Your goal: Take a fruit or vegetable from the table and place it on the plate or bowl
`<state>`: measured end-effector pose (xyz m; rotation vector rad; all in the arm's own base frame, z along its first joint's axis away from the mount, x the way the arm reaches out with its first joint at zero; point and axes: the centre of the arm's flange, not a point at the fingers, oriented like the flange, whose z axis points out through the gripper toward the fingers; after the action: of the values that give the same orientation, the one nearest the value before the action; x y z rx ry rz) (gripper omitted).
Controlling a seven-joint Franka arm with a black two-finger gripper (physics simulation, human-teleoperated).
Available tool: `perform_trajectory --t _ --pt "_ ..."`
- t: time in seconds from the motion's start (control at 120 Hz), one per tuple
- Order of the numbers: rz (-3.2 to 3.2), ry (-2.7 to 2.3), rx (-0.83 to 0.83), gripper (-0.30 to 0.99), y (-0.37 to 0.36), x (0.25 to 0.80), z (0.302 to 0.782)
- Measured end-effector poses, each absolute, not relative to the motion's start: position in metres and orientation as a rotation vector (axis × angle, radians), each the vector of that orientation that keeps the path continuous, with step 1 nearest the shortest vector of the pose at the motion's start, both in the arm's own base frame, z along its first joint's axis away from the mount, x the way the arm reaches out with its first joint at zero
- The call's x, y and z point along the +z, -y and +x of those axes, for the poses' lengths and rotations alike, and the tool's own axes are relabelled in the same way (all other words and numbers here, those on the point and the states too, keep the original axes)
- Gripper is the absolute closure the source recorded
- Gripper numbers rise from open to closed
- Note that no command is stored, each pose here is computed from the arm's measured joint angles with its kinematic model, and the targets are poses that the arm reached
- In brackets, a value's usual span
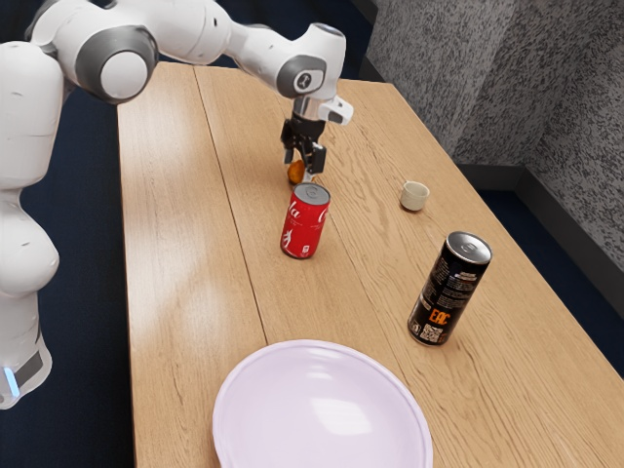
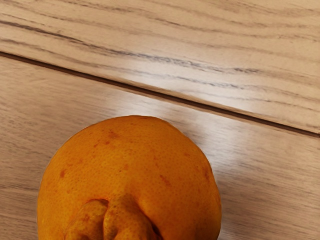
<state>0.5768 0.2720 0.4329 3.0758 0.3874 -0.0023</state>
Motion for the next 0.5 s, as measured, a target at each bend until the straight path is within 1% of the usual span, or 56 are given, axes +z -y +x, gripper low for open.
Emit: perform_trajectory --t 0.333,0.5 --pt "3.07 -0.38 0.006 0.01 -0.275 0.418 0.581" --pt "3.078 -0.383 0.02 0.31 -0.277 0.418 0.581"
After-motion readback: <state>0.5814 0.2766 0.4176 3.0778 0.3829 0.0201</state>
